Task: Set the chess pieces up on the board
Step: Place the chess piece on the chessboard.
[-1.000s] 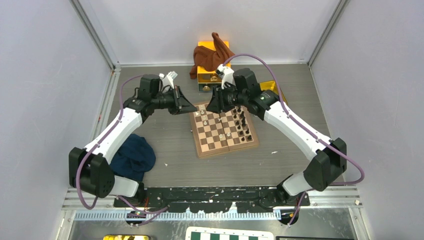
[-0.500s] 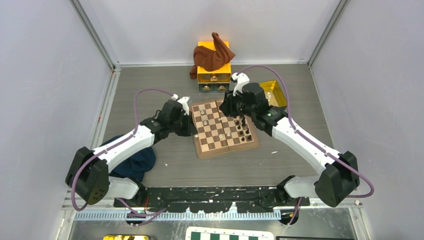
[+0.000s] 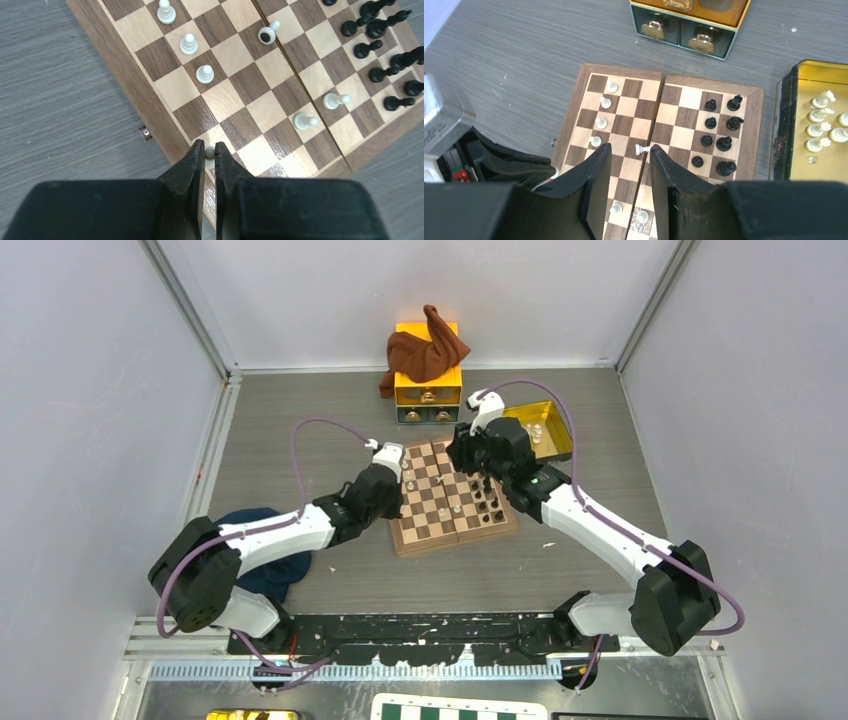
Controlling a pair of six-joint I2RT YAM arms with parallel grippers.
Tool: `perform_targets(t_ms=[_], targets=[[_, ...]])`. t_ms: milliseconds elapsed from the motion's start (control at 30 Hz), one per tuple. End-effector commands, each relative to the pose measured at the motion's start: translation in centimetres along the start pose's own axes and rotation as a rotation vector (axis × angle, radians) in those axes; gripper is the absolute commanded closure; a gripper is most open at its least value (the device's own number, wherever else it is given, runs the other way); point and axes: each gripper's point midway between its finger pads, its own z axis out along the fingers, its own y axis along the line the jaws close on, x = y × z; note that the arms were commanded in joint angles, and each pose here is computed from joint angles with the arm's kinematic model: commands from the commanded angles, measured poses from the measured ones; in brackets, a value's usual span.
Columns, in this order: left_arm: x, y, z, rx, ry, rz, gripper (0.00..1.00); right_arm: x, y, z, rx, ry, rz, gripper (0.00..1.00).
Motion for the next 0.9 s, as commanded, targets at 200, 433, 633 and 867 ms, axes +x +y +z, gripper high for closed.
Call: perform_targets(t_ms=[200,433,633,867], targets=[[-3.5,-1.0,1.1,-0.052,-0.240,0.034,1.00,-3.0,-1.4,0.9,0.058,-0.207,-0.036,0.60],[-2.7,-1.9,2.4,-0.033,-0.245,0.047,1.00,-2.5,-1.8,1.2,0.077,-0.238,-0.022,0.60],[-2.4,-2.0,2.9,-0.031,-0.253,0.050,1.00,-2.4,-1.8,1.4,0.074,-0.249,-0.009,0.60],[-2.3,-2.1,3.7,-0.036,-0.265,0.051,1.00,-2.0,-1.8,2.1,0.074,-0.239,-0.020,0.60]])
